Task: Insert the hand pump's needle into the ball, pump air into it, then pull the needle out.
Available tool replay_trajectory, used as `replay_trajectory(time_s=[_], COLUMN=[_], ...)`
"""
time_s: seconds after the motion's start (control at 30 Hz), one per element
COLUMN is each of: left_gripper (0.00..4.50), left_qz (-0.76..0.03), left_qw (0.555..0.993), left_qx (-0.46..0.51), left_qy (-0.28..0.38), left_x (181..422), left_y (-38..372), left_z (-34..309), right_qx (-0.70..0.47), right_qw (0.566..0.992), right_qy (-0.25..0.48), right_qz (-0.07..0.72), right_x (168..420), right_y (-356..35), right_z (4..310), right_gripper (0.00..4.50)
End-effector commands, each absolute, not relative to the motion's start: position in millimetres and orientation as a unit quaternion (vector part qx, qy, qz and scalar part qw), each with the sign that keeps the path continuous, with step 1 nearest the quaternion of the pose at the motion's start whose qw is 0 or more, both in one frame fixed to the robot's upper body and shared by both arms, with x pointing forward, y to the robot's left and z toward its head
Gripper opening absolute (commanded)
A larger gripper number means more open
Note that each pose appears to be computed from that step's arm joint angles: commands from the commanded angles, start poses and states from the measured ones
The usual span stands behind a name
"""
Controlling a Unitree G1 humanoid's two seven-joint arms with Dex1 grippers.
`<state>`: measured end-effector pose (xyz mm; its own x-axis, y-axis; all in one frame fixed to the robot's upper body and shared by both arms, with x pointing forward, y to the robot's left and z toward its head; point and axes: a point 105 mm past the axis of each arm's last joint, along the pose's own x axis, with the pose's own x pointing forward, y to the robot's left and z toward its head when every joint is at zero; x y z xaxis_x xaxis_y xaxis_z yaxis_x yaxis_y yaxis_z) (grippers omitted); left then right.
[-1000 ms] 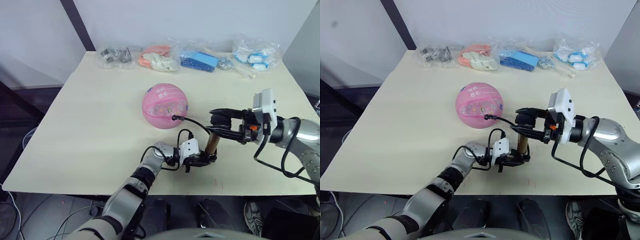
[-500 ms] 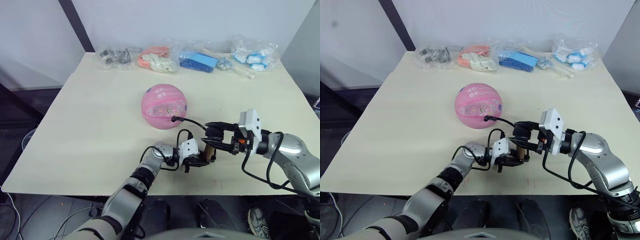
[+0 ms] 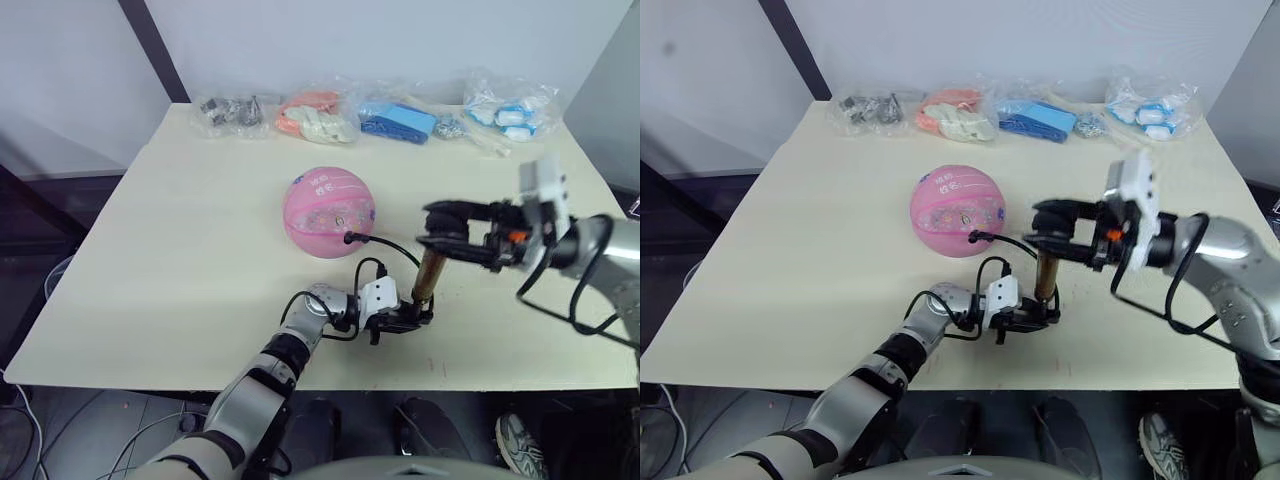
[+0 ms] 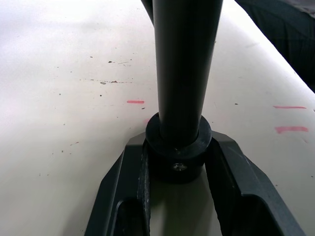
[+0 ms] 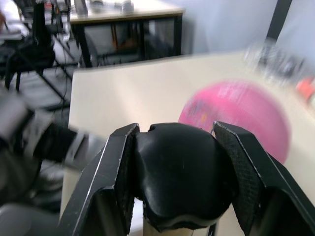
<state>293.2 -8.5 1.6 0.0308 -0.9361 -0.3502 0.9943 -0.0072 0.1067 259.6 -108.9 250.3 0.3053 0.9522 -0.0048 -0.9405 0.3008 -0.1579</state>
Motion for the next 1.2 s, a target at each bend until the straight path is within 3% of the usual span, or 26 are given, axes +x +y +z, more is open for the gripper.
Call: replay_trajectory(time_s=[0.03,0.27,0.93,1.2], left_gripper=[1.11,1.11,1.11,1.11], left_qz=[-0.692,-0.694,-0.69,-0.691], left_qw=[0.682,0.68,0.683,0.684], left_qx=[0.173,0.174,0.174,0.173], left_qy=[0.159,0.16,0.161,0.16], left_x=[278.7,278.5,279.1,278.3], left_y=[2.7,3.2,5.4,4.3], left_z=[-30.7,-31.4,-32.4,-32.4], right_qx=[-0.07,-0.081,-0.088,-0.096], right_qw=[0.802,0.8,0.791,0.803], right_qy=[-0.091,-0.085,0.042,0.047], right_qz=[0.587,0.589,0.604,0.586], right_x=[250.4,246.8,247.7,254.1], right_y=[-116.4,-123.5,-93.4,-90.7], right_z=[289.7,314.0,159.9,130.0], right_gripper=[1.93,1.93,1.93,1.93])
